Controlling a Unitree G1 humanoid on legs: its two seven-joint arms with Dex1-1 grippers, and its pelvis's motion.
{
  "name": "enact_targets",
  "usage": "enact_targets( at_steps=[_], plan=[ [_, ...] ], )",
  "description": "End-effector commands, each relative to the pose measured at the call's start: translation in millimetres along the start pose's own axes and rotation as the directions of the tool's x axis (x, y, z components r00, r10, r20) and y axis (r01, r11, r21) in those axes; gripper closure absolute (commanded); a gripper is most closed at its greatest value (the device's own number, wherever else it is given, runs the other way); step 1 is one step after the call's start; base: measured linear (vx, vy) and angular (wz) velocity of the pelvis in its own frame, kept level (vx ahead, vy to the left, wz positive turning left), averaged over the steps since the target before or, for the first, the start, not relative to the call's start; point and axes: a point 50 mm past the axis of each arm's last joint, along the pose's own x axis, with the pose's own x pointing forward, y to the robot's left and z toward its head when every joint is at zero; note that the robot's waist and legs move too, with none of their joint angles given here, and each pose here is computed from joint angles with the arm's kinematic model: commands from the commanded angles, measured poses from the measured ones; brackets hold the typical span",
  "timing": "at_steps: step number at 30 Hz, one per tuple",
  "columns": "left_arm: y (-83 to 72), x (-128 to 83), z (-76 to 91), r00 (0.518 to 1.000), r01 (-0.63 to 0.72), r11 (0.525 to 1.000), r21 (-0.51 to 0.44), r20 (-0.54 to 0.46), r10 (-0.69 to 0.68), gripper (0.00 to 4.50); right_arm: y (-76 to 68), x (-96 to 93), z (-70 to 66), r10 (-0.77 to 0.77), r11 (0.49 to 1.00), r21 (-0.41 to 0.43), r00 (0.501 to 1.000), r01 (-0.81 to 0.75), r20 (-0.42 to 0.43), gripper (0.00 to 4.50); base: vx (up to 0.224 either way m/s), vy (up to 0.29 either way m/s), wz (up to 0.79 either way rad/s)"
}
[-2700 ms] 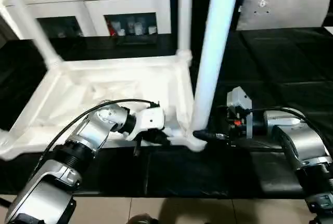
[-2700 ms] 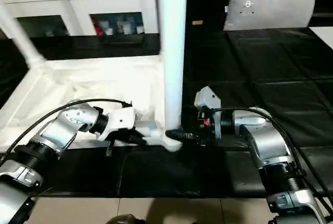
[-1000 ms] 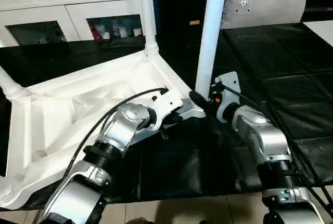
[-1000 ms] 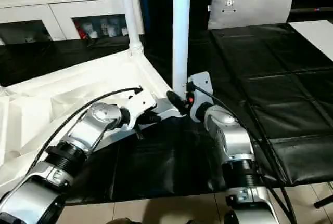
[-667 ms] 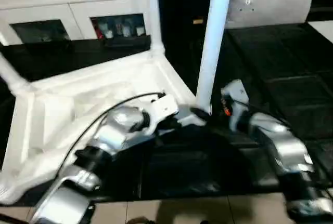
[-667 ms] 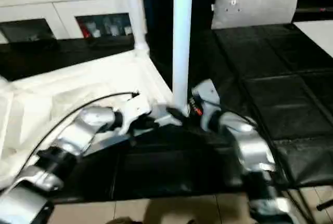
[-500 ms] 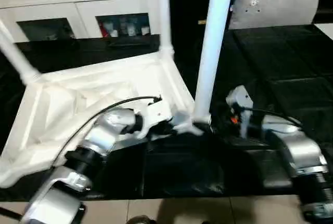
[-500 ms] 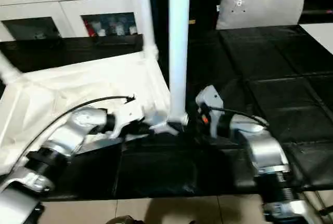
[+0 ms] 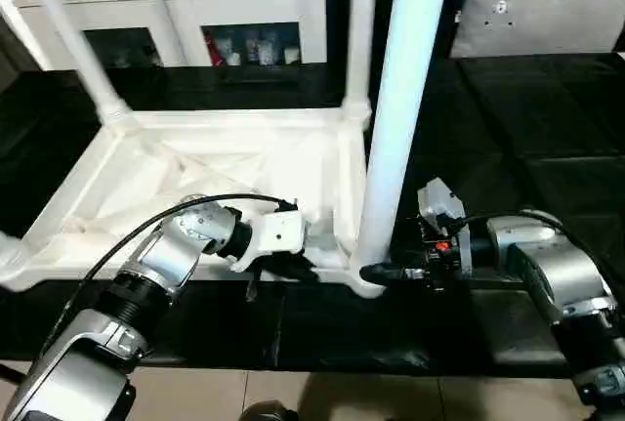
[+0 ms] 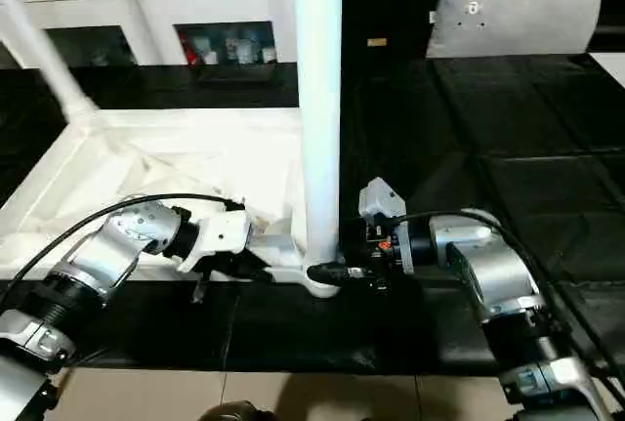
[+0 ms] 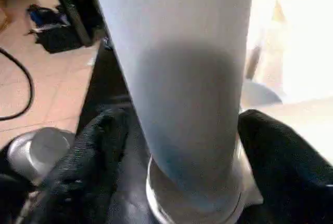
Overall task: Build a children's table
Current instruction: Rotate leg to tighten
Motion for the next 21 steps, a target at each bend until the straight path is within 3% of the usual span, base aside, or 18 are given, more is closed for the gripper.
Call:
enact_targets(
  at_steps=[1,14,18,21],
  plan=[
    [0.3,0,8.0,0.999,0.037,0.997,0.066,-0.01,-0.037,4.5,0.1,0.1,2.5,0.027,1.0,-0.005,1.0,-0.027,-0.001,1.25,0.0,0.0,0.0],
    [-2.9,2,4.9,0.999,0.047,0.997,0.053,-0.006,-0.047,4.5,3.5,3.0,-1.1,0.062,0.998,0.024,0.998,-0.062,0.004,2.38,0.0,0.0,0.0],
    [-5.2,3,6.5,0.998,0.045,0.999,0.003,0.037,-0.045,4.5,7.2,9.9,-1.7,0.054,0.997,0.057,0.998,-0.056,0.036,2.47,0.0,0.0,0.0],
    [0.3,7,10.2,0.999,-0.023,0.997,-0.08,0.047,0.027,4.5,0.9,23.6,0.5,-0.092,0.99,0.111,0.995,0.087,0.041,2.49,0.0,0.0,0.0]
  ],
)
